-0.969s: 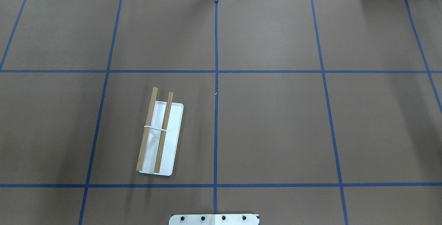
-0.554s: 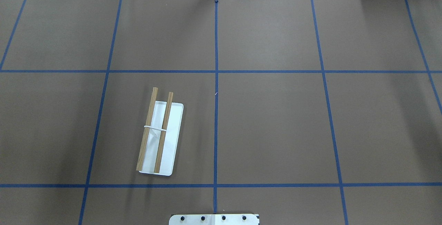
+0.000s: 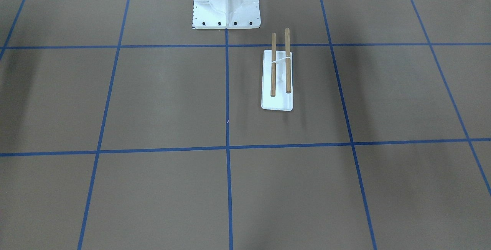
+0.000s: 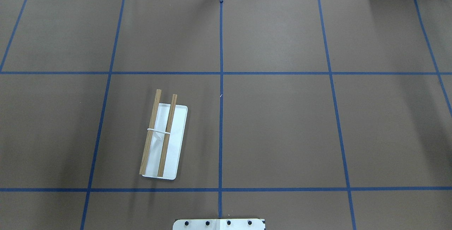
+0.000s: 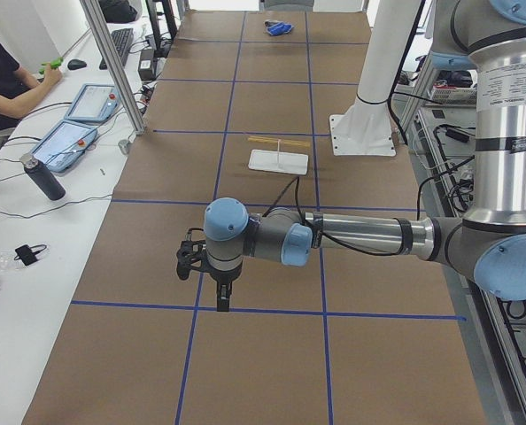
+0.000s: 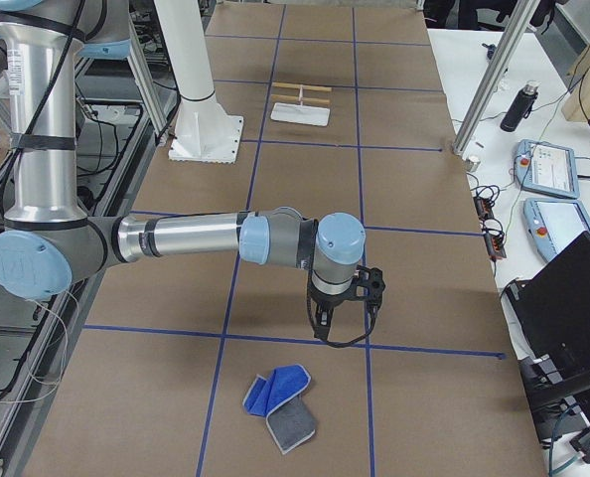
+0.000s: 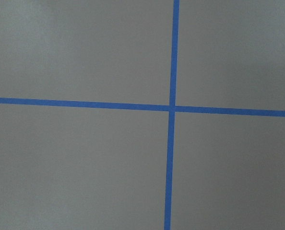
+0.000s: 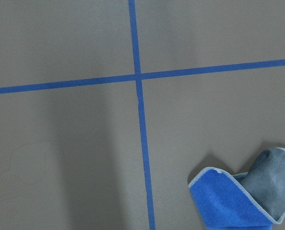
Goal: Hang towel on rack
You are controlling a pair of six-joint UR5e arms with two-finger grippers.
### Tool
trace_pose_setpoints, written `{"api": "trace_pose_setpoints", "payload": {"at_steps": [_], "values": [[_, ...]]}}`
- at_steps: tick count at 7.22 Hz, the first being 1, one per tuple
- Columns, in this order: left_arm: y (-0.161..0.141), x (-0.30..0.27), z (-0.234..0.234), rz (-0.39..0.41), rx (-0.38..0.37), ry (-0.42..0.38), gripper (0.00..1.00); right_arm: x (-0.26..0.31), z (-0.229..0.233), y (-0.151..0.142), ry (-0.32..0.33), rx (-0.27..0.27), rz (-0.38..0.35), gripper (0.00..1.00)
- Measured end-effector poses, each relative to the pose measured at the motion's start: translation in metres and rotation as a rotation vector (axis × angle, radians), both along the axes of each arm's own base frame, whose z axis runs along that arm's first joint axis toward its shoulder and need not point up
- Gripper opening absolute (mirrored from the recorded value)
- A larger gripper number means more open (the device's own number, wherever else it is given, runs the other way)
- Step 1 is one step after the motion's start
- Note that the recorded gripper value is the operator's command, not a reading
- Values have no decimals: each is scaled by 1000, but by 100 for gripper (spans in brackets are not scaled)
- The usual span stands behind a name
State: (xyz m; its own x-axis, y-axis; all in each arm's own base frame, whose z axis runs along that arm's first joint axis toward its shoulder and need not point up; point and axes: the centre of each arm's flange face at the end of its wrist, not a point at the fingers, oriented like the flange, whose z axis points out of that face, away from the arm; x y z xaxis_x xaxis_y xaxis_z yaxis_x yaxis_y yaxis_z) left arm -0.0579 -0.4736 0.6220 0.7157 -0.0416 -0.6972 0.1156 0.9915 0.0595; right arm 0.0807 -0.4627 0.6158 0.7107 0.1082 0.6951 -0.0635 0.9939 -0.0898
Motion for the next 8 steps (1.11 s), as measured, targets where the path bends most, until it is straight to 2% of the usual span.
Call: {"api": "trace_pose_setpoints", "payload": {"at_steps": [3,6,8], "values": [[-5,1,6,1,13,-4,98,0,26,7,-3,-18,-17,100],[-7,1,28,-3,17,-6,98,0,135,0,2,66,-70,100],[-8,1,29,-4,25,-5,98,4,175,-9,48,64,-75,100]]}}
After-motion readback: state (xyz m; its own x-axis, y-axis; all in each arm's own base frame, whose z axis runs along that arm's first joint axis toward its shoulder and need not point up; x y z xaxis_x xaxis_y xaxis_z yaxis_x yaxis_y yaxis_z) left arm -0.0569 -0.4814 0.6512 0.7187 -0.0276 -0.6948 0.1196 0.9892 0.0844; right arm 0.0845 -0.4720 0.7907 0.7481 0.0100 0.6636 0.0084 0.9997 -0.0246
